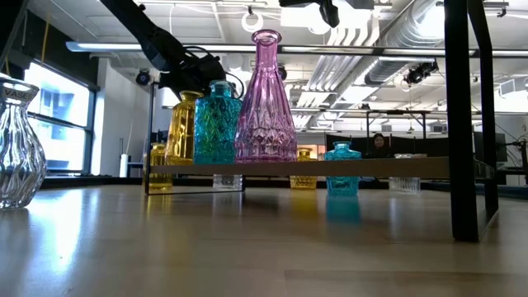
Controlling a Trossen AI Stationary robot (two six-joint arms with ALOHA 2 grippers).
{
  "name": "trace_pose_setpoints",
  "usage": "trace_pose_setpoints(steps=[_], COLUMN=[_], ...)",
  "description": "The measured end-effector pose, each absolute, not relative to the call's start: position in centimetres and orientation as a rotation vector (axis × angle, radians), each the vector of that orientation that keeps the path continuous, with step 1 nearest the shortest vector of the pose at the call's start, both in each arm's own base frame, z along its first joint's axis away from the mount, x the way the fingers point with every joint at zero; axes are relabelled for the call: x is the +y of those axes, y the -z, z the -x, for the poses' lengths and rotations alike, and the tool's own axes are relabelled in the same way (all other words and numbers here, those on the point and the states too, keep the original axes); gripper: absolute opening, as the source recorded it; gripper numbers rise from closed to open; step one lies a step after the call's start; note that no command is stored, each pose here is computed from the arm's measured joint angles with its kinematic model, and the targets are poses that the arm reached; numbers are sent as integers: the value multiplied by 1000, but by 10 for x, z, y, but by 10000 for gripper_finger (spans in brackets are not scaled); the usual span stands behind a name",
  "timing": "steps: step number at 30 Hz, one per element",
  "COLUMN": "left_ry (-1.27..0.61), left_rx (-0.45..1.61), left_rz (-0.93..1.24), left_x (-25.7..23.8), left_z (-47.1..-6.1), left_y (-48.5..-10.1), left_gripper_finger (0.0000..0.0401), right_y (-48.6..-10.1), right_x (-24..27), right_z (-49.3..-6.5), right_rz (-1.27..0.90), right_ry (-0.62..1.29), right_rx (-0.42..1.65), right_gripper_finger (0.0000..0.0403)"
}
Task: Sort vases onto shelf
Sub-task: Put the top left crystal vase on the shelf
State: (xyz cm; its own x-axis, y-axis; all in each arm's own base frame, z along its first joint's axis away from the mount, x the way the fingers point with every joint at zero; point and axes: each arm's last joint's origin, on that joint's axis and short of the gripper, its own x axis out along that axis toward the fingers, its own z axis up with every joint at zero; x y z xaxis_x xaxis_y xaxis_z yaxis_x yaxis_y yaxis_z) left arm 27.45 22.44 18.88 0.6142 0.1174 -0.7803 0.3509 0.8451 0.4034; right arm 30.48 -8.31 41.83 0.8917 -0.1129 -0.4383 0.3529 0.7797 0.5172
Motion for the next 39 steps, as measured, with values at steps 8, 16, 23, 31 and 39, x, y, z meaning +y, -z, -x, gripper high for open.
trace_pose_setpoints(steps=[8, 16, 23, 31, 39], left_ry=[125, 140, 150, 162, 179], left_rx=[933, 978, 996, 1019, 1033], left_rz=[-539, -635, -627, -588, -568], left_x=[226, 227, 226, 224, 222], left_z=[-271, -270, -268, -266, -264], left_y=[-188, -187, -186, -185, -184], left_gripper_finger=[56, 56, 68, 99, 89], right_y=[-418, -418, -418, -418, -418], right_x=[-83, -83, -83, -83, -83], right_z=[-305, -305, -305, -305, -305], right_rz=[-633, -633, -633, -630, -630], right_ry=[239, 233, 233, 232, 232], right_rx=[406, 407, 407, 408, 408], right_gripper_finger=[0, 0, 0, 0, 0])
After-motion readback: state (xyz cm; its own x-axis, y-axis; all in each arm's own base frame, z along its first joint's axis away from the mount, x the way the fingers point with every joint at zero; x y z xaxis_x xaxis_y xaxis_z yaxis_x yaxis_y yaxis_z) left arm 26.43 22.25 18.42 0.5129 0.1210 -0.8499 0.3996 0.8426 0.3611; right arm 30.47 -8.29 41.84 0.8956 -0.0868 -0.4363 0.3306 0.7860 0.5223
